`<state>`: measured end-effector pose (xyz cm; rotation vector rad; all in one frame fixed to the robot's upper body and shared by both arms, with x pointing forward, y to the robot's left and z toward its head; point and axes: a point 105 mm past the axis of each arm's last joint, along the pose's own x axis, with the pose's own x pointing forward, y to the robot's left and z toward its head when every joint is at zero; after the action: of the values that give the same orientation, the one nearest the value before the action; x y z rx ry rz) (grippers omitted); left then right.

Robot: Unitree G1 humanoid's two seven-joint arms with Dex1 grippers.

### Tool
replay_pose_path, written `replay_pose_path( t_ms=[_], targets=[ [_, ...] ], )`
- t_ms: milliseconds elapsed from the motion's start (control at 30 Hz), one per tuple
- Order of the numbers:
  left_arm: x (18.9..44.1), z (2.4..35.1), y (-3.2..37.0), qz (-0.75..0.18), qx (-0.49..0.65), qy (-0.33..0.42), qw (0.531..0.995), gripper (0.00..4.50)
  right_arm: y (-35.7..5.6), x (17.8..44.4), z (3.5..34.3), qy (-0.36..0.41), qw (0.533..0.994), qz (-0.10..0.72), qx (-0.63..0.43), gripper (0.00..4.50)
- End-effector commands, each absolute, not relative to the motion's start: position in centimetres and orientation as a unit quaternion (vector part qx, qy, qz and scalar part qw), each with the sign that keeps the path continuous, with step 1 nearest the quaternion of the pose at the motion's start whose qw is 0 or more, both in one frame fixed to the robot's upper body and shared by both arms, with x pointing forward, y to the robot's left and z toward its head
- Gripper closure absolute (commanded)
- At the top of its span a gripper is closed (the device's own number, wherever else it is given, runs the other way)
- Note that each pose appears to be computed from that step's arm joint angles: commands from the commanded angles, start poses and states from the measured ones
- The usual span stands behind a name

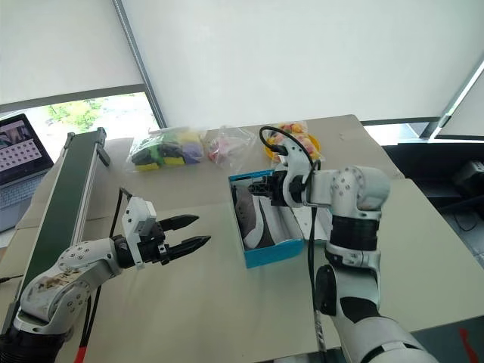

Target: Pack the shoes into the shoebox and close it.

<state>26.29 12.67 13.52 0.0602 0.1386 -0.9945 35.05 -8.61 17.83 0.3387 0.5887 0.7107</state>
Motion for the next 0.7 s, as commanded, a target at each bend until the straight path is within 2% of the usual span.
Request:
replay_pose_path(
  t_ms=[33,67,200,267,367,467,533,600,700],
  targets=[
    [26.5,14.3,12.9,-0.480,0.035,0.052,0.875,1.20,-8.8,29.9,21.7,0.176,0.843,0.482,0.160,4.14],
    [26.5,14.2,12.9,-0.484,0.038,0.054,0.873,1.20,-9.1,28.4,21.5,0.175,0.830,0.507,0.153,4.47],
    [26.8,13.9,13.0,-0.495,0.045,0.061,0.866,1.20,-11.7,23.4,18.8,0.220,0.808,0.531,0.124,4.47],
    [27.1,13.9,12.9,-0.502,0.050,0.062,0.861,1.20,-13.4,21.7,17.0,0.256,0.817,0.502,0.120,4.47],
    [27.5,14.0,12.9,-0.508,0.052,0.063,0.857,1.20,-14.8,21.7,14.4,0.285,0.849,0.426,0.131,4.47],
    [27.8,14.1,12.8,-0.517,0.053,0.062,0.852,1.20,-15.6,21.7,10.9,0.325,0.880,0.333,0.097,4.47],
    [28.0,14.2,12.4,-0.525,0.054,0.061,0.847,1.20,-17.4,22.8,8.2,0.344,0.906,0.227,0.093,4.47],
    [28.2,14.3,12.1,-0.534,0.055,0.060,0.842,1.20,-18.7,23.3,5.8,0.360,0.918,0.143,0.082,4.47],
    [28.5,14.4,12.0,-0.539,0.056,0.059,0.839,1.20,-20.1,23.6,3.9,0.358,0.927,0.065,0.086,4.47]
  ],
)
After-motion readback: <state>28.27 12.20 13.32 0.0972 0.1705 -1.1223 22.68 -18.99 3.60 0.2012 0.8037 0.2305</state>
